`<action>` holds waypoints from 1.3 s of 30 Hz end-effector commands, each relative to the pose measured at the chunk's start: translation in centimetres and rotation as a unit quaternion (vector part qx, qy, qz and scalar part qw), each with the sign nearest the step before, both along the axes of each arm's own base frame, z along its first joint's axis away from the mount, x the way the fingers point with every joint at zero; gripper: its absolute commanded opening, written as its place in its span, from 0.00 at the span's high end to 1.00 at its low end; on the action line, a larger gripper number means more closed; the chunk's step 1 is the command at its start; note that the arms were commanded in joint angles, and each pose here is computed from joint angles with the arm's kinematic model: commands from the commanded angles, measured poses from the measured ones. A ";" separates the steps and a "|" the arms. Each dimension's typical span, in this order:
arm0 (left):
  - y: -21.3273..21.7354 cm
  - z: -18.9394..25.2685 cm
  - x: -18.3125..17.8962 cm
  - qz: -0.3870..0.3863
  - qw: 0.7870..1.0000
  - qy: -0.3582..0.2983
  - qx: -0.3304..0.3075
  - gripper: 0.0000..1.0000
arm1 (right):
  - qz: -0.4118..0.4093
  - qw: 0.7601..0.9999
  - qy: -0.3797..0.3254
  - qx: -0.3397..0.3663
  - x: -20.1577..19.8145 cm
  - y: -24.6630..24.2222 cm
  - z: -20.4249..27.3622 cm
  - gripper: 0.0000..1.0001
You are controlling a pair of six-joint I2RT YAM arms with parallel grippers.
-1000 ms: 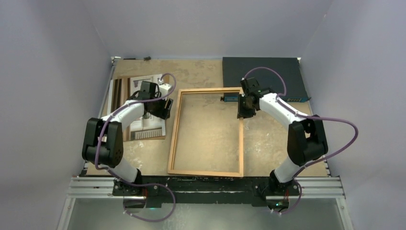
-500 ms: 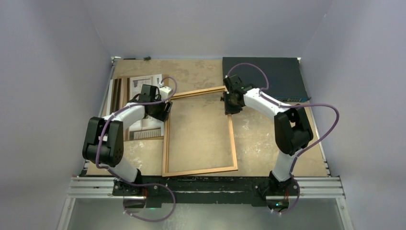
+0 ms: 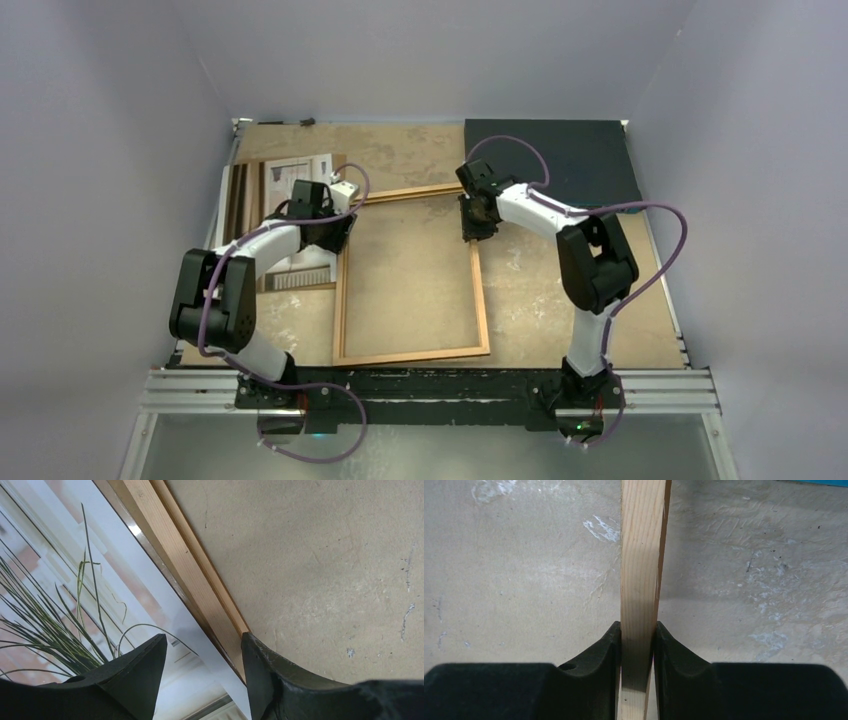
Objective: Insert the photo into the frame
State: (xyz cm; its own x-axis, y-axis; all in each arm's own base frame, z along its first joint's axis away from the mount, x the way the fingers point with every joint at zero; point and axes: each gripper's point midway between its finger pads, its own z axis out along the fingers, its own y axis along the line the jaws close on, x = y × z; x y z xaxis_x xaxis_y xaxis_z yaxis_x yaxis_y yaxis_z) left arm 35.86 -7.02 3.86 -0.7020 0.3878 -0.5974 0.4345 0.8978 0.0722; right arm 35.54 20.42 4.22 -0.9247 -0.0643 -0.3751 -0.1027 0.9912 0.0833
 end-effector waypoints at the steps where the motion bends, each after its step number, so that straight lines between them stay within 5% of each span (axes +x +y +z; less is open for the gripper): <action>1: 2.9 -2.2 -1.5 0.014 0.998 0.026 0.062 0.45 | 0.022 0.999 -0.021 0.041 0.5 3.0 1.1 1.00; 15: 3.8 -2.9 -2.1 0.019 0.996 0.031 0.078 0.47 | 0.035 0.998 0.001 0.055 -0.4 5.3 -1.4 0.99; 25: 3.0 -3.0 -2.4 0.010 0.997 0.040 0.059 0.49 | 0.039 0.998 0.000 0.043 0.6 5.3 -1.2 0.60; 27: 2.8 -3.0 -2.6 0.006 0.998 0.045 0.051 0.49 | 0.034 0.998 -0.018 0.039 1.4 4.8 0.1 0.23; 29: 2.5 -3.0 -2.7 0.004 0.998 0.047 0.044 0.49 | 0.028 0.999 -0.028 0.037 2.0 3.8 1.1 0.16; 35: 1.3 -2.8 -3.0 -0.010 0.998 0.055 0.013 0.50 | -0.008 0.995 -0.080 0.057 4.6 1.1 4.8 0.23; 39: 0.5 -2.6 -3.2 -0.015 0.998 0.066 -0.009 0.51 | -0.011 0.991 -0.114 0.068 7.4 2.3 6.4 0.51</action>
State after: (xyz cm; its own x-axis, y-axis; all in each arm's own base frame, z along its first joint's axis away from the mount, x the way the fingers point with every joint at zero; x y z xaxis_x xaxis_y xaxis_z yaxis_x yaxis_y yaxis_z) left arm 34.77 -5.18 2.03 -0.7204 0.4192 -0.5525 0.4346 0.8937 0.1114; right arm 39.76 21.73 6.87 -0.8798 -0.0004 -0.4753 -0.0981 0.9786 0.1807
